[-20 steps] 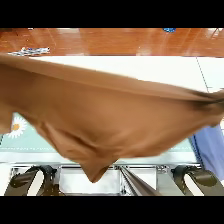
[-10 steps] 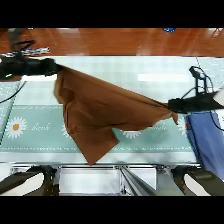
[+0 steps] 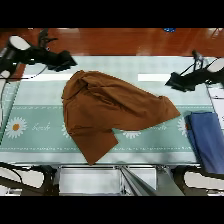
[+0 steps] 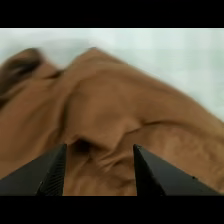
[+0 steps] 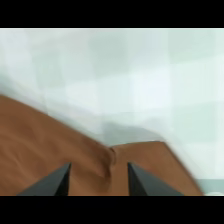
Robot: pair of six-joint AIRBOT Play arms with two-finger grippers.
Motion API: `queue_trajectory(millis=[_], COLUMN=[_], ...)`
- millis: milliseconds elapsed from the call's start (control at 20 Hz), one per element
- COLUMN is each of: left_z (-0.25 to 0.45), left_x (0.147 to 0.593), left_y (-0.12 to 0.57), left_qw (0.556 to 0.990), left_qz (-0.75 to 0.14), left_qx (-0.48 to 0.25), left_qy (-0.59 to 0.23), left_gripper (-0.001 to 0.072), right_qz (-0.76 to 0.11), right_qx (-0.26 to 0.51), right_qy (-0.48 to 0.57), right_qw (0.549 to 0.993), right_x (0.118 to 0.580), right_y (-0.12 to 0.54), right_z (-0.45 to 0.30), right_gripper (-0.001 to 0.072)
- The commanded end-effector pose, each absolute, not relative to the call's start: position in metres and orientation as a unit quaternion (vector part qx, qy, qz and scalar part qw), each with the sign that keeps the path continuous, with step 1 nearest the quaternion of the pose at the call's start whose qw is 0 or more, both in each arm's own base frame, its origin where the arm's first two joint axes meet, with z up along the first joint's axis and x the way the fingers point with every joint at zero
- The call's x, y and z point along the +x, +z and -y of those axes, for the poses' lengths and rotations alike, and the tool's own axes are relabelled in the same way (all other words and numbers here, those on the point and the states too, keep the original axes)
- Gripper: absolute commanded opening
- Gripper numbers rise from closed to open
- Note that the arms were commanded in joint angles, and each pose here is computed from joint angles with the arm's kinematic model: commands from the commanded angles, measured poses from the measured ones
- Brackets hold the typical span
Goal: Fold the shirts.
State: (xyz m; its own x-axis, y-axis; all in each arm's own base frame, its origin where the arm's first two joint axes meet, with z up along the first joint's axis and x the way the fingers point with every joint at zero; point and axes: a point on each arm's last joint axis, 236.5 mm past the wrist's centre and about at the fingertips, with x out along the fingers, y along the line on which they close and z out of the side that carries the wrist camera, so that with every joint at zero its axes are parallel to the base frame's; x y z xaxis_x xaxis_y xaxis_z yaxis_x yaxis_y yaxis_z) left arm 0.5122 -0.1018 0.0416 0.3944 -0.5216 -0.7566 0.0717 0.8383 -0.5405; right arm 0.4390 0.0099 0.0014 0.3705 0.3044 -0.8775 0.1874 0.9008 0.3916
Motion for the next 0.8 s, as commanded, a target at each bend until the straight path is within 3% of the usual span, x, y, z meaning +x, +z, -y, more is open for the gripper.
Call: queue_trajectory(millis=[0, 200, 300, 450, 600, 750], left_z=[0.046, 0.012, 0.011, 0.014, 0.026, 0.041], left_x=[0.454, 0.377, 0.326, 0.265, 0.236, 0.224], left_y=[0.035, 0.010, -0.026, -0.064, -0.079, -0.088], left_qw=[0.735, 0.704, 0.703, 0.669, 0.641, 0.622], left_qz=[-0.614, -0.642, -0.641, -0.631, -0.631, -0.649], left_qx=[-0.224, -0.267, -0.282, -0.385, -0.431, -0.431], left_qy=[-0.180, -0.148, -0.124, -0.074, -0.075, -0.080], left_gripper=[0.0511, 0.0511, 0.0511, 0.0510, 0.0510, 0.0510], right_qz=[-0.563, -0.556, -0.553, -0.555, -0.551, -0.551], right_qx=[0.197, 0.250, 0.286, 0.324, 0.333, 0.330], right_qy=[0.024, -0.044, -0.038, 0.012, 0.025, 0.031], right_qw=[0.802, 0.791, 0.782, 0.766, 0.765, 0.766], right_x=[0.426, 0.370, 0.340, 0.299, 0.275, 0.269], right_y=[0.037, 0.021, -0.004, -0.027, -0.032, -0.029], right_z=[0.046, 0.091, 0.072, 0.022, 0.002, -0.003], right_gripper=[0.0415, 0.0414, 0.0413, 0.0413, 0.0413, 0.0413])
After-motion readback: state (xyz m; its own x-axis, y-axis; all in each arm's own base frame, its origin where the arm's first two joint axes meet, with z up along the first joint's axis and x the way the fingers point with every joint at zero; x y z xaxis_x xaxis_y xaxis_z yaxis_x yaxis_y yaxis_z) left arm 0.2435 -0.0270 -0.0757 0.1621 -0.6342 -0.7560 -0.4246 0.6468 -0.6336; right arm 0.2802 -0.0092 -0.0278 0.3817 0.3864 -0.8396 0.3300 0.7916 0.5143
